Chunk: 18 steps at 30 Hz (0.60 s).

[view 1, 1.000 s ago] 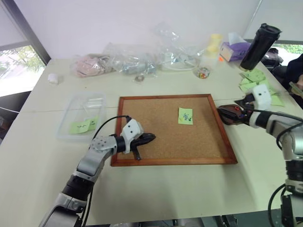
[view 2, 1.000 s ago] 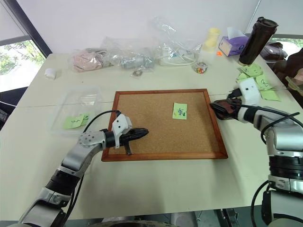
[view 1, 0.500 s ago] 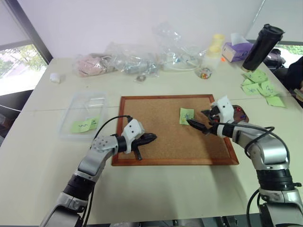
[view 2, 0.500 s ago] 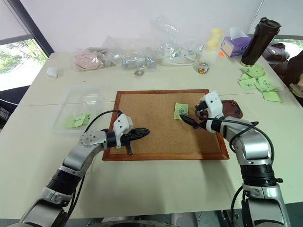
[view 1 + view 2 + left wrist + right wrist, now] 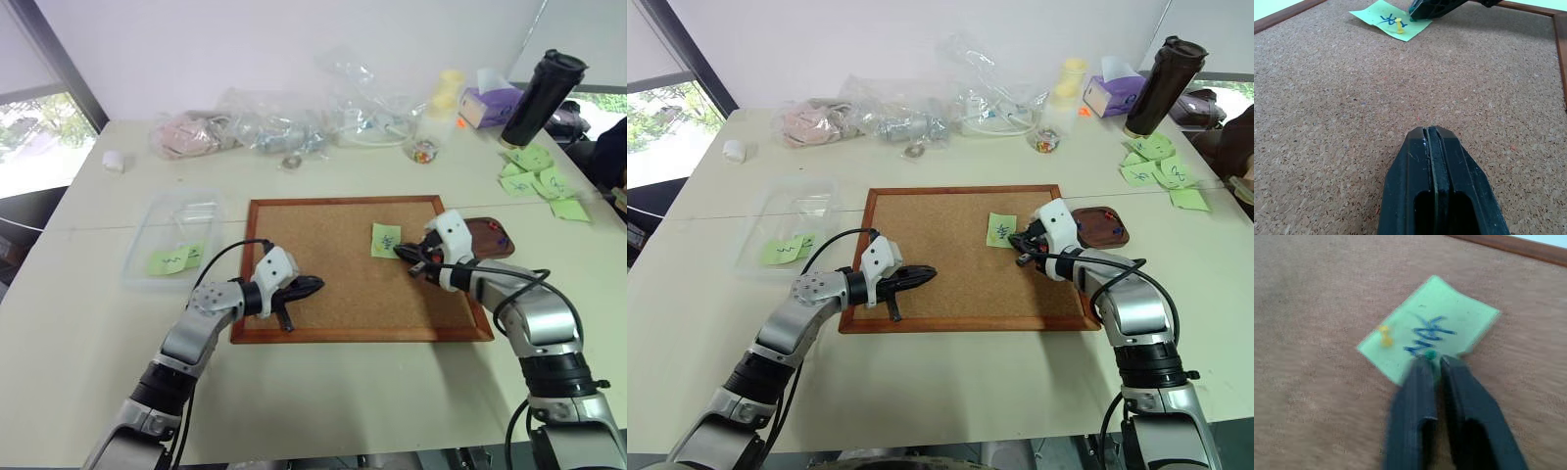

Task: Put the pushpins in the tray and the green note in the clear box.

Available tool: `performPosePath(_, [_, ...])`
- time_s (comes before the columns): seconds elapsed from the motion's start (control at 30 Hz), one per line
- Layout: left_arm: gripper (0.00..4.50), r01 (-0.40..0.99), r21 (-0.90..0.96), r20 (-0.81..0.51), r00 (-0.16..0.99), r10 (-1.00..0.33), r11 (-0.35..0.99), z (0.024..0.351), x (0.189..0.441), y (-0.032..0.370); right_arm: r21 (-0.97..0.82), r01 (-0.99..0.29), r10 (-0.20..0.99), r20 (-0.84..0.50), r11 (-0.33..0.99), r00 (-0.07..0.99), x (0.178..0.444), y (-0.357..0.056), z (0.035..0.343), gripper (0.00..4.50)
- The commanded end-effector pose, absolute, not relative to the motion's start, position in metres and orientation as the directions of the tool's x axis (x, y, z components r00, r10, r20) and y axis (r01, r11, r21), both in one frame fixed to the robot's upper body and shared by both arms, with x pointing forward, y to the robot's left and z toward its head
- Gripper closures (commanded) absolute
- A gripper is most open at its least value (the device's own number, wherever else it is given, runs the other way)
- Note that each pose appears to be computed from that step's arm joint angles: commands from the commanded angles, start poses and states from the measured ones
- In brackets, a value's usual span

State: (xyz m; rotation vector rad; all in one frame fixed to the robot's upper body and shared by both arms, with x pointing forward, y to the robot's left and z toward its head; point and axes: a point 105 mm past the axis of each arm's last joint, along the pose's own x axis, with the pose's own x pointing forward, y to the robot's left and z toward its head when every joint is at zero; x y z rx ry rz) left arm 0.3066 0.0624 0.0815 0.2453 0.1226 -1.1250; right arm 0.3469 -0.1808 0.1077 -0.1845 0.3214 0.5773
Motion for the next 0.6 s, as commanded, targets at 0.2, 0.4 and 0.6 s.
performPosePath(0.2, [4.50,0.906,0.102,-0.283,0.422,-0.861,0.410,0.0664,0.3024,0.0696,-0.172,-0.553,0.499,-0.276,0.815,0.822,0.3456,-0.1767,0.1276,3.93])
performPosePath(0.4, [4.50,0.908,0.104,-0.285,0.419,-0.862,0.407,0.0667,0.3027,0.0693,-0.160,-0.553,0.504,-0.265,0.818,0.822,0.3477,-0.1748,0.1288,3.93])
performPosePath(0.6, [4.50,0.906,0.105,-0.284,0.422,-0.861,0.409,0.0668,0.3030,0.0696,-0.145,-0.565,0.512,-0.285,0.812,0.810,0.3471,-0.1710,0.1216,3.93])
